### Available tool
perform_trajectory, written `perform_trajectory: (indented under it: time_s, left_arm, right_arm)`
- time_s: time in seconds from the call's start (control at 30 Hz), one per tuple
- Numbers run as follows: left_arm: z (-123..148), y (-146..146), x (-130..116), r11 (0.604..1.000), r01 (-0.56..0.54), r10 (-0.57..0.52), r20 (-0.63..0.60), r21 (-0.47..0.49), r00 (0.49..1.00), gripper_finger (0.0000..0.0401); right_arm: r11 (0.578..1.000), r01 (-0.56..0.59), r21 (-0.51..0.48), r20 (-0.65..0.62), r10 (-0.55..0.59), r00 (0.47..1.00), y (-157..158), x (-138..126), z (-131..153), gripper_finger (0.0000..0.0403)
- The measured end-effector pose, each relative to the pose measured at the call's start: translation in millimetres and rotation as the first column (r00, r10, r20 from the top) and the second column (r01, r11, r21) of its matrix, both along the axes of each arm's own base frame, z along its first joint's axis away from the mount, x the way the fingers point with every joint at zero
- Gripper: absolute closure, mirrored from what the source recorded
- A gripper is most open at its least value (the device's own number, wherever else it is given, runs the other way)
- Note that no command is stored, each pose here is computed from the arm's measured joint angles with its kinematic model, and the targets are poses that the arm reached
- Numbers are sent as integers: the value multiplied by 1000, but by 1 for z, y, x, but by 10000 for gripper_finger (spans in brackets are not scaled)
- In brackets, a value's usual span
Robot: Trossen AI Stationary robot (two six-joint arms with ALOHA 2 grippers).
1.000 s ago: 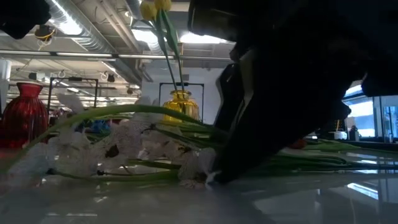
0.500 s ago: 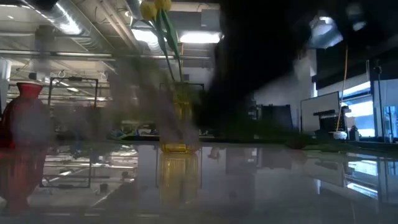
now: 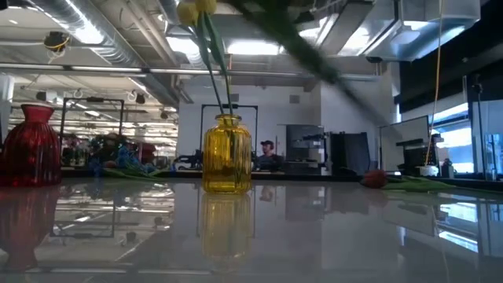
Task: Sort flowers into vase by color
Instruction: Put the top white flowers into the yellow flower vase
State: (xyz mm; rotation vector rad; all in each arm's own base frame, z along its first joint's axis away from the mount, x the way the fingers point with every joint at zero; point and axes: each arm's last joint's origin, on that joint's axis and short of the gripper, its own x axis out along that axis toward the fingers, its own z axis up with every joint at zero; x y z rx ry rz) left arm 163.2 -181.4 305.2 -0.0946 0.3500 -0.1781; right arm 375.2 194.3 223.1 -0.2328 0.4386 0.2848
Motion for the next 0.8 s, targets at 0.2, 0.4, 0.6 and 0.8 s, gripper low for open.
perform_trajectory:
  time_s: [0.2,0.4,0.6,0.8]
  left_arm:
    - [-2,2,-1,997,-63,63,4,41,998,202]
    - [-3,28,23,981,-190,191,-8,50,982,202]
    - [-1,56,45,955,-267,266,19,127,964,202]
    - [6,56,49,955,-249,238,85,161,968,202]
  right_arm:
    - [978,-132,162,278,83,957,-30,-9,-11,398]
    - [958,-246,149,582,116,804,-69,-31,10,400]
    - [956,-273,110,738,106,666,-100,-50,48,400]
    - [987,-118,111,827,-26,561,-118,-59,69,401]
